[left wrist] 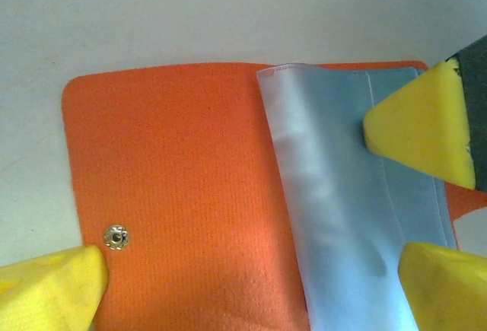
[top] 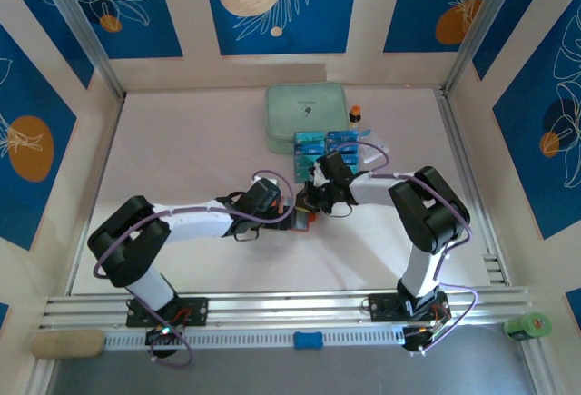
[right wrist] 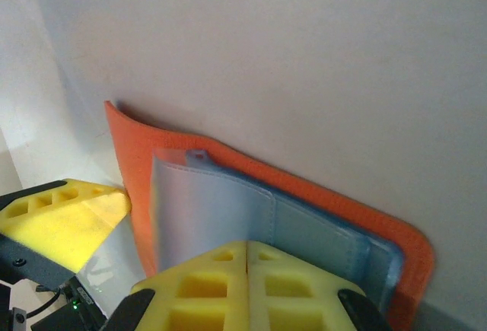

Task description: Put the credit cards into the card holder

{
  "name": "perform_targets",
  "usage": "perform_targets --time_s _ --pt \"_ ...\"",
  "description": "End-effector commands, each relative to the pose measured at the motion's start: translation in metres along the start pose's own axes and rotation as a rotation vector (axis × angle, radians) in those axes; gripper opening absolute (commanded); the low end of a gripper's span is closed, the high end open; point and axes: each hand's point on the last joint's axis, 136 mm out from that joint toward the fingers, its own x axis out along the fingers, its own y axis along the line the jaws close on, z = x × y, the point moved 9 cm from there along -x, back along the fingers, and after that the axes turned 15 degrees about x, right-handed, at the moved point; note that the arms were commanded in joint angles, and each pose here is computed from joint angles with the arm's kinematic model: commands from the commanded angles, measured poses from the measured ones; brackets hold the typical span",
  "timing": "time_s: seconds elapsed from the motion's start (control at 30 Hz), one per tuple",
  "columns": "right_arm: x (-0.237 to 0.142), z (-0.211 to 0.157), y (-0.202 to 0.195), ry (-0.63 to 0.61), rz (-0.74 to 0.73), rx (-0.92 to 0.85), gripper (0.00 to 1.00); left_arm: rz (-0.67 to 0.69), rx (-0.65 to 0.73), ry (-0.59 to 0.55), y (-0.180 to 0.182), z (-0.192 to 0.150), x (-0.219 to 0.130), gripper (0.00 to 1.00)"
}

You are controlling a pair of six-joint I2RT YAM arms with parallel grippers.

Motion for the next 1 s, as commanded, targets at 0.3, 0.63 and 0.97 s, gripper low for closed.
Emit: perform_targets --time_s 0.3,0.63,0.97 --pt "-0.007 -0.001 0.017 0.028 0.044 -0.006 0.00 0.033 0.012 0.077 0.008 -0.026 0.010 0.87" --pt "-0.034 0.001 0.022 -0.046 0.068 -0.013 0.13 0.013 -0.003 0.061 0.007 -0.025 0.008 0.78" --pt "-0.021 0.006 0.013 -0.029 0.061 0.026 0.28 0.002 -0.007 0.044 0.006 -0.023 0.004 0.76"
